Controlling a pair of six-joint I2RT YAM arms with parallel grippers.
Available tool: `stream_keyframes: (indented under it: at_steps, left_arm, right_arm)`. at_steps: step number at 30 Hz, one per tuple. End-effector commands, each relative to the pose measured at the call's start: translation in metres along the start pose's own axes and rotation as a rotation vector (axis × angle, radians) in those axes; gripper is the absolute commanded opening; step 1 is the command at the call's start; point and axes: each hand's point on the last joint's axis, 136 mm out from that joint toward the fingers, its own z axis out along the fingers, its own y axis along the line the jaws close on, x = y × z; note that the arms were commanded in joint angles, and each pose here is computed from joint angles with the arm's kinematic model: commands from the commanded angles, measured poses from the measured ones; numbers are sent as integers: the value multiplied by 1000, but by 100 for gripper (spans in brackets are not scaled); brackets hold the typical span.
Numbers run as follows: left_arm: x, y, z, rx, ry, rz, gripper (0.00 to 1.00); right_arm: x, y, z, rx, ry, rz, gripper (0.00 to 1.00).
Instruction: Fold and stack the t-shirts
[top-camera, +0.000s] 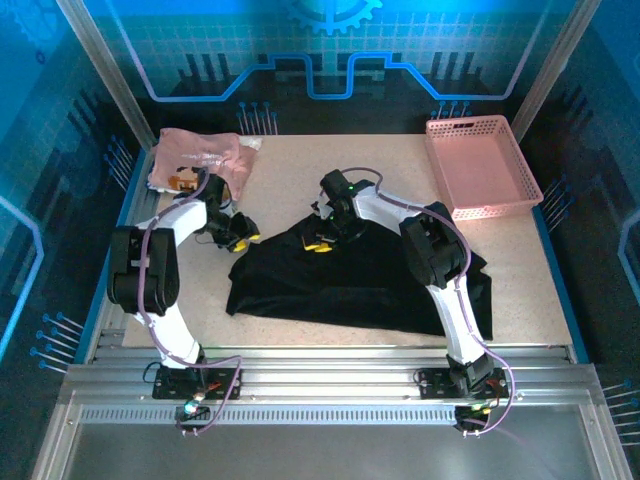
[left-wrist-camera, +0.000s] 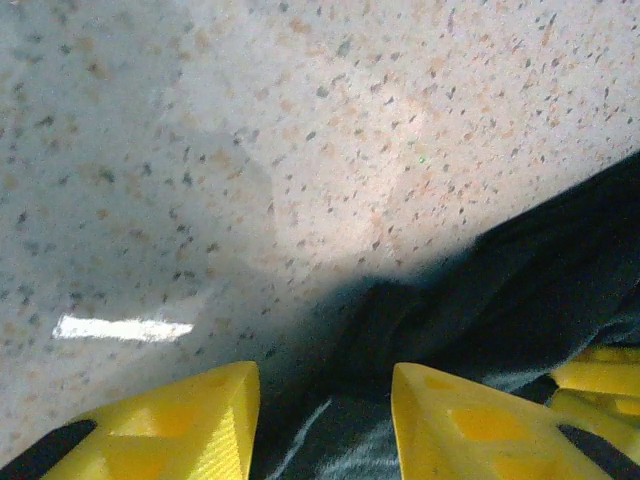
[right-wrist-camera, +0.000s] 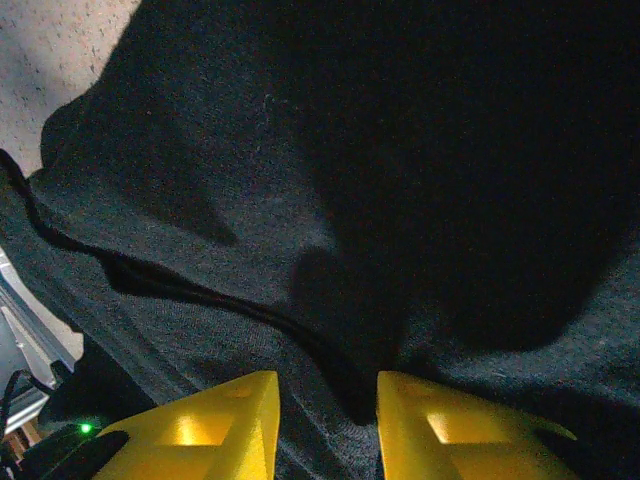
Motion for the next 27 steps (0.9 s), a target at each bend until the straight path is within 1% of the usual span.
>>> stream_keyframes:
  at_steps: [1, 5, 8, 10, 12, 14, 16, 20, 27]
  left_arm:
    - [-5, -12, 3, 29, 4, 60, 38]
    - [1, -13, 4, 43, 33, 84, 35]
    - [7, -14, 3, 56, 55, 106, 23]
    - [11, -20, -1, 87, 65, 129, 10]
    - [13, -20, -3, 89, 69, 147, 0]
    - [13, -20, -5, 84, 70, 160, 0]
    - [12, -21, -9, 77, 64, 171, 0]
    - [8, -33, -26, 109, 24, 197, 0]
    - [1, -52, -52, 155, -50, 230, 0]
  right_arm:
    - [6, 4, 6, 0, 22, 3, 32]
    - [4, 4, 6, -1, 19, 10, 30]
    - [2, 6, 5, -1, 12, 13, 28]
    - [1, 7, 4, -4, 9, 16, 27]
    - [2, 7, 4, -6, 10, 19, 25]
    - [2, 7, 4, -3, 8, 22, 22]
    - [2, 7, 3, -5, 8, 26, 16]
    - [3, 10, -3, -4, -3, 23, 7]
    - [3, 18, -17, -8, -28, 13, 1]
